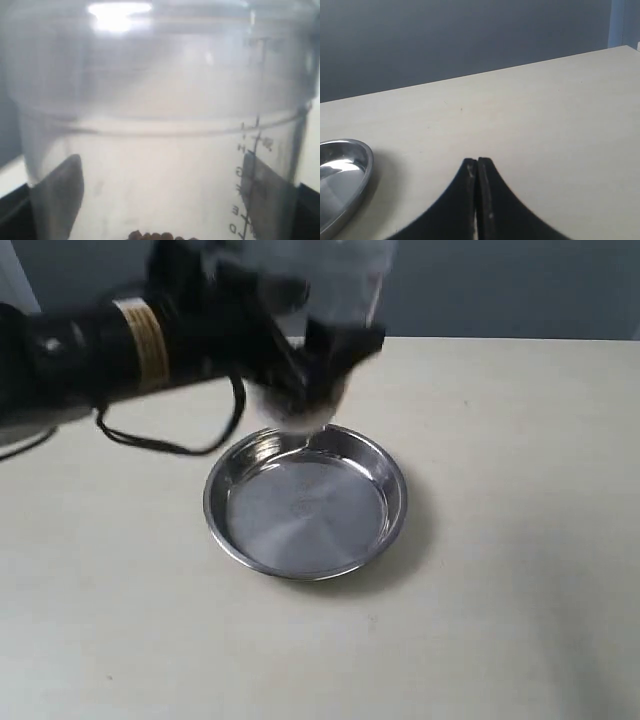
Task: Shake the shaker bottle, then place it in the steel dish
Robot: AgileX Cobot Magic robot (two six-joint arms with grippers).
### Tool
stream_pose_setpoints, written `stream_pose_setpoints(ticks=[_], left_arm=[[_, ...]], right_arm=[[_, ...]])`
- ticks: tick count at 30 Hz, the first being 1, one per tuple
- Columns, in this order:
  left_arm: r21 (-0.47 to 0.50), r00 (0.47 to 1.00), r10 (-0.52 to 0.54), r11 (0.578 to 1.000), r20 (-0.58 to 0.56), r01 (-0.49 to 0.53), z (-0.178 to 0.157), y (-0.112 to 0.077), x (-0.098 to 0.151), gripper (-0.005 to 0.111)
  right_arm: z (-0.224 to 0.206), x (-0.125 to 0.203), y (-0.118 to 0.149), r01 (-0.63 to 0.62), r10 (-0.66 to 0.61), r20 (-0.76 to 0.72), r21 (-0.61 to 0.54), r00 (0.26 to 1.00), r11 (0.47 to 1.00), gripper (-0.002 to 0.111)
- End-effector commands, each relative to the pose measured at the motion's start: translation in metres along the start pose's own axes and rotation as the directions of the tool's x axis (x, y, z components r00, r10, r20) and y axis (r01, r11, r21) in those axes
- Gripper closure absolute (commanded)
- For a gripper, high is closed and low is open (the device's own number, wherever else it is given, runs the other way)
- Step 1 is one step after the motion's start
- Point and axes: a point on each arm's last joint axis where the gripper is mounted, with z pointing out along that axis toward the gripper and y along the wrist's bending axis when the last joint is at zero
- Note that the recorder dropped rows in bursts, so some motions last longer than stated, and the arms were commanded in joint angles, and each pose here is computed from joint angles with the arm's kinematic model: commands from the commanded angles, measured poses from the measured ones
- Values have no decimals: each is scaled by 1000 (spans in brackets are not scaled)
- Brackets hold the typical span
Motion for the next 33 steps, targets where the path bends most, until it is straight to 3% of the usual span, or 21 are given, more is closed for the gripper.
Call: stream_pose_setpoints(ticks=[1,2,3,4,5,7,8,9,10,11,13,14,16,18,21,23,26,28,29,32,33], left_arm=[[10,978,-186,982,-96,188,-1,-5,52,106],[100,993,-98,991,67,91,-11,-15,14,106],[54,973,85,994,216,-99,-27,-18,-37,106],[-17,981,44,999,186,-42,-30,-12,-44,106],[-99,999,-34,995,-14,33,-21,-2,-3,106],[-98,973,-189,979,-135,177,-8,0,49,106],[-18,985,-165,986,-47,164,-11,-7,32,106],[89,983,-15,996,181,-1,-26,-21,-19,106],[27,965,62,997,257,-71,-38,-21,-51,106],[-51,981,12,999,194,-2,-38,-13,-48,106],[-157,986,-105,984,-132,84,-21,2,28,106],[-118,976,-188,978,-113,175,-19,-2,41,106],[129,970,-27,992,243,-4,-38,-28,-28,106],[42,963,68,996,262,-82,-43,-24,-49,106],[-77,989,-57,996,-136,47,-12,-4,40,106],[-50,970,-181,983,-159,175,-3,-5,70,106],[206,973,-80,978,215,34,-13,-27,11,106],[135,950,7,990,312,-51,-22,-26,-26,106],[79,974,-14,997,225,-4,-17,-23,-19,106],[-35,971,-66,998,-229,60,8,-15,76,106],[-39,963,-117,993,-243,111,11,-15,84,106]], right_arm=[[0,-1,0,7,-6,11,-2,1000,1000,109],[0,-1,0,7,-6,11,-2,1000,1000,109],[0,-1,0,7,-6,11,-2,1000,1000,109],[0,-1,0,7,-6,13,-2,1000,1000,109],[0,-1,0,7,-6,13,-2,1000,1000,109],[0,-1,0,7,-6,13,-2,1000,1000,109],[0,-1,0,7,-6,13,-2,1000,1000,109],[0,-1,0,7,-6,13,-2,1000,1000,109],[0,-1,0,7,-6,13,-2,1000,1000,109],[0,-1,0,7,-6,13,-2,1000,1000,109],[0,-1,0,7,-6,13,-2,1000,1000,109],[0,-1,0,7,-6,13,-2,1000,1000,109],[0,-1,0,7,-6,13,-2,1000,1000,109],[0,-1,0,2,-2,10,-4,1000,1000,109],[0,-1,0,2,-2,10,-4,1000,1000,109],[0,-1,0,2,-2,10,-4,1000,1000,109],[0,-1,0,2,-2,10,-4,1000,1000,109],[0,-1,0,2,-2,10,-4,1000,1000,109],[0,-1,0,2,-2,10,-4,1000,1000,109],[0,-1,0,6,-6,10,-2,1000,1000,109],[0,-1,0,6,-6,10,-2,1000,1000,109]])
